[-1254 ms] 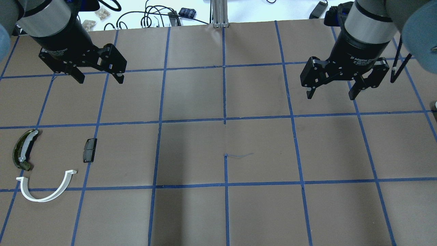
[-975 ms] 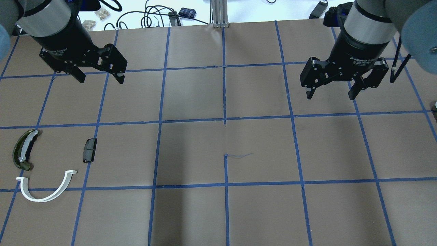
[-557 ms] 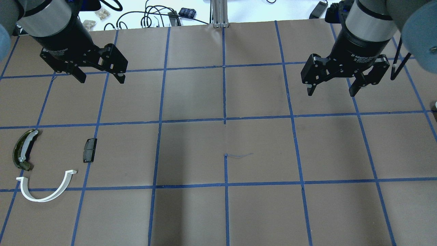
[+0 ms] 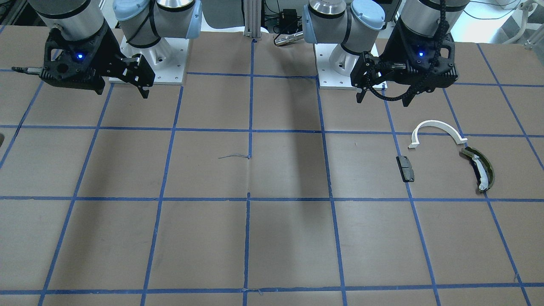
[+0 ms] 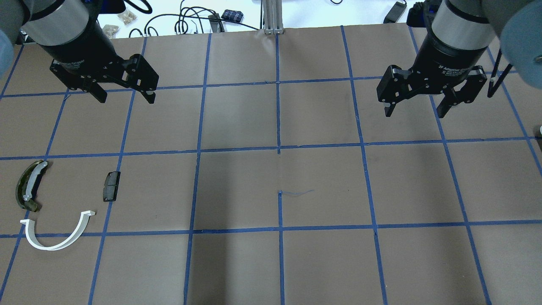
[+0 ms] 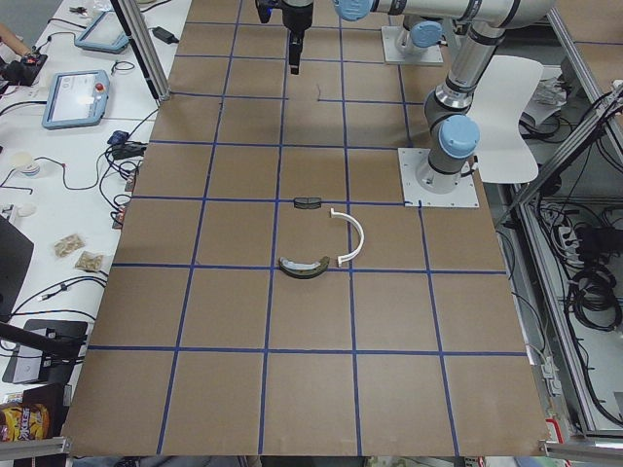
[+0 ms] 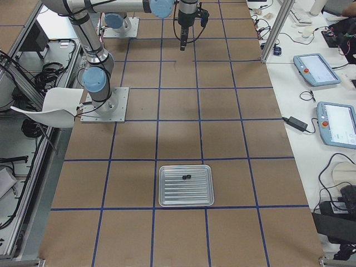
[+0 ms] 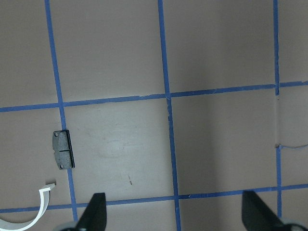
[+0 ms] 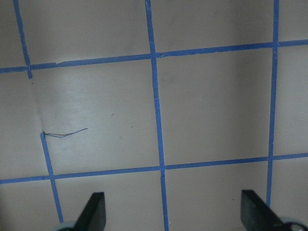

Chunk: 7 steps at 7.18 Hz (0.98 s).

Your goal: Place bearing gear from tray to pile

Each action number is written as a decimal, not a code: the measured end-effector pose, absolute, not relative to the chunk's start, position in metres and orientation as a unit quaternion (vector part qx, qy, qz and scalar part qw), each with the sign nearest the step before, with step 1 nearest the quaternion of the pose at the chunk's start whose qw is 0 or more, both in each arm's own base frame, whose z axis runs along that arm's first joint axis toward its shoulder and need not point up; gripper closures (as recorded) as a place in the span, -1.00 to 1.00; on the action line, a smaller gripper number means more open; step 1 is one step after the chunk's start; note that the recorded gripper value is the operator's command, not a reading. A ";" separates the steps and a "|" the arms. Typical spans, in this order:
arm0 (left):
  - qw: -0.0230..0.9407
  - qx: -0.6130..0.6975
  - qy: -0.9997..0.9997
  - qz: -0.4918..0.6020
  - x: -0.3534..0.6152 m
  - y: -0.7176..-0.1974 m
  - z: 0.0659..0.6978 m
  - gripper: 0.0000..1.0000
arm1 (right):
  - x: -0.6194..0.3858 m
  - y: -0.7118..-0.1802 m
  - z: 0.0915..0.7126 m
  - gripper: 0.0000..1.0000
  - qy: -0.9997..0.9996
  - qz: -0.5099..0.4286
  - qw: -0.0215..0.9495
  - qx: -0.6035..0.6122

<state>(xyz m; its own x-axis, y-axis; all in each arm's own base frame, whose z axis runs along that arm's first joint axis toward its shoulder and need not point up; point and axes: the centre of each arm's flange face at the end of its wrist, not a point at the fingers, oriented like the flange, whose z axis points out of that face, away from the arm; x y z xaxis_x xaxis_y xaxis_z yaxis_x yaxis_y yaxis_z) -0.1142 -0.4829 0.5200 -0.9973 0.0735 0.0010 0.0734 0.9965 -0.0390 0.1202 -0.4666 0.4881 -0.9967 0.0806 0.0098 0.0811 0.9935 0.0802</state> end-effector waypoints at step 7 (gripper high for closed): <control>0.001 -0.037 -0.999 0.020 -0.115 -0.484 0.519 -1.00 | 0.028 -0.491 0.483 -1.00 -0.999 -0.021 -0.001 -0.027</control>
<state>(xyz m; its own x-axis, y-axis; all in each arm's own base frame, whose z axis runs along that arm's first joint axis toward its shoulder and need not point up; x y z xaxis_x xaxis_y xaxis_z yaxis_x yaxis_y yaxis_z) -0.1147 -0.4836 0.5190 -0.9972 0.0745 0.0010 0.0744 0.9964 -0.0405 0.0284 -0.4906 0.4825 -0.9986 0.0537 -0.0001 0.0536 0.9976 0.0430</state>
